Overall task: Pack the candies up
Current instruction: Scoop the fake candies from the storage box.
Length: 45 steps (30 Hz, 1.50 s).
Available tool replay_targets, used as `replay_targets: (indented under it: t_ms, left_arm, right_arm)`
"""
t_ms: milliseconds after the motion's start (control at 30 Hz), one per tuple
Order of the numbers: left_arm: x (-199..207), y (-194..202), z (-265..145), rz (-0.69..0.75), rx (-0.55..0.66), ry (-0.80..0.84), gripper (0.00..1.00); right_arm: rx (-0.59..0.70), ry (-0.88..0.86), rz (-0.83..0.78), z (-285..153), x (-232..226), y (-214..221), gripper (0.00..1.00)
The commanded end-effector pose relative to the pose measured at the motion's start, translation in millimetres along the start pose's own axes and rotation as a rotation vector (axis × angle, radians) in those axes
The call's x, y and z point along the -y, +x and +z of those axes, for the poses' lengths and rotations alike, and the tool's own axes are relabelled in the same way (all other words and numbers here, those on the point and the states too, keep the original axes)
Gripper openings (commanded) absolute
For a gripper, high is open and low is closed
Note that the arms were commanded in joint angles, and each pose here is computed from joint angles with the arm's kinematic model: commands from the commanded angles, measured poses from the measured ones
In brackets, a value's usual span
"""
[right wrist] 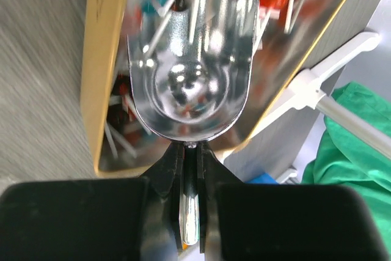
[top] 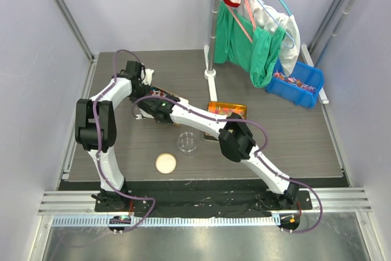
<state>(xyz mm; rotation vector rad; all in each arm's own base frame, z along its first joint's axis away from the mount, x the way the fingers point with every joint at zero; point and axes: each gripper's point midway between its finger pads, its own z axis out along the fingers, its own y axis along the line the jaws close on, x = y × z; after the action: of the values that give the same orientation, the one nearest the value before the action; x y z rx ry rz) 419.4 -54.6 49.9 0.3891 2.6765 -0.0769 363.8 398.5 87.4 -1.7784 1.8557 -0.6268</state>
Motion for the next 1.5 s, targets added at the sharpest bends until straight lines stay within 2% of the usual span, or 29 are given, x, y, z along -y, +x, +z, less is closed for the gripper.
replay_targets:
  t_ms: [0, 267, 500, 800, 1000, 1167, 1467]
  left_arm:
    - [17, -43, -35, -0.013, 0.175, 0.081, 0.00]
    - [18, -42, -34, -0.012, 0.172, 0.083, 0.00]
    - [18, -40, -32, -0.008, 0.167, 0.083, 0.00]
    - [17, -39, -31, -0.006, 0.164, 0.081, 0.00]
    - [16, -38, -27, -0.006, 0.157, 0.079, 0.00]
    - [15, -36, -24, -0.006, 0.150, 0.072, 0.00]
    - [12, -34, -22, -0.008, 0.144, 0.062, 0.00]
  right_arm:
    - [0.125, 0.006, 0.093, 1, 1, -36, 0.01]
    - [0.228, -0.023, 0.172, -1, -8, -62, 0.01]
    - [0.338, -0.038, 0.310, -9, 1, -76, 0.01]
    - [0.364, -0.025, 0.504, -21, 52, -44, 0.01]
    - [0.371, -0.014, 0.568, -31, 81, -12, 0.01]
    - [0.392, -0.046, 0.619, -31, 90, 2, 0.01]
    - [0.394, -0.075, 0.591, -29, 81, 13, 0.01]
